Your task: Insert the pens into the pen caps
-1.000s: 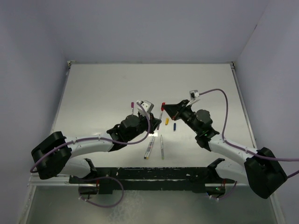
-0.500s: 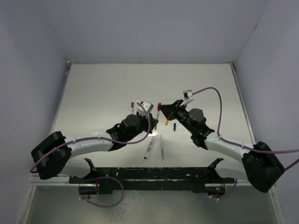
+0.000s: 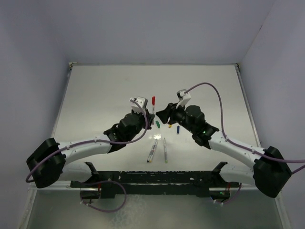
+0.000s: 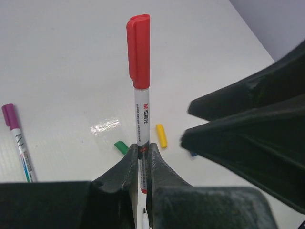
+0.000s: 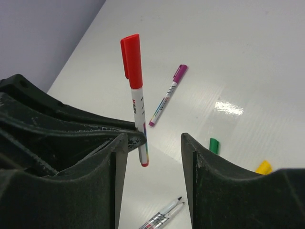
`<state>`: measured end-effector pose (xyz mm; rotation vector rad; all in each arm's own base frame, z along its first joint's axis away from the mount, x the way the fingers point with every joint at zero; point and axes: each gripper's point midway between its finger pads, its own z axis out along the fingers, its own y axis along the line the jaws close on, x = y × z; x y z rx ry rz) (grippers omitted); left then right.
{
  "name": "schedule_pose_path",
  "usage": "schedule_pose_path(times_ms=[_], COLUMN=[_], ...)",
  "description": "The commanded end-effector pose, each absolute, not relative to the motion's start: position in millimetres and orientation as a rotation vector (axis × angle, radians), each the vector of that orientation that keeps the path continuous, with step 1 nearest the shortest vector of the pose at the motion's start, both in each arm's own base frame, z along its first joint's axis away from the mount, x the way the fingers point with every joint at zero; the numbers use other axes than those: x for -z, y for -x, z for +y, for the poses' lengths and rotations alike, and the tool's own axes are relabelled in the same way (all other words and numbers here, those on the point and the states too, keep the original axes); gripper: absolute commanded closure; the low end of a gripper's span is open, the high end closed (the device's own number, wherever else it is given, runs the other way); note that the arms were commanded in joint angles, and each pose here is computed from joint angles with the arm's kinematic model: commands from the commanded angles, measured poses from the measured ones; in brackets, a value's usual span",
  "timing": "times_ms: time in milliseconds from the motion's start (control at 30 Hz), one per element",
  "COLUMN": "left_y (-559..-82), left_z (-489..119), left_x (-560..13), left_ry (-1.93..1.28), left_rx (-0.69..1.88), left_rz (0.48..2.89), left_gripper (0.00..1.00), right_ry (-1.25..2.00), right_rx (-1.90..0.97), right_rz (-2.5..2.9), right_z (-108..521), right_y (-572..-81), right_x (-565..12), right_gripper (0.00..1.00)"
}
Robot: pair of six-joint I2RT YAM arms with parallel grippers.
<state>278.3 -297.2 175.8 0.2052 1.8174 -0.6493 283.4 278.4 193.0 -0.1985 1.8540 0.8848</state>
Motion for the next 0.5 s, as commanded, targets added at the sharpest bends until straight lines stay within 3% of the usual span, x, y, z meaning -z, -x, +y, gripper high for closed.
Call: schedule_pose_path(times_ms=[0,467], left_y=[-294.4,-343.1], left_z=[-273.8,-237.9], left_x=[-171.4,-100.1], left_ry=[-0.084,-0.079], left_rx=[0.567,0.348], left_rz=[1.868,2.165], left_gripper=[1.00,1.00], right_ry=[0.186,-0.011], right_rx=[-0.792,-0.587], right_rz=[1.731,1.881], right_z=[259.8,201.0], right_y=[-291.3,-276.9], right_x=[-242.9,-207.1], right_gripper=[0.49,0.48])
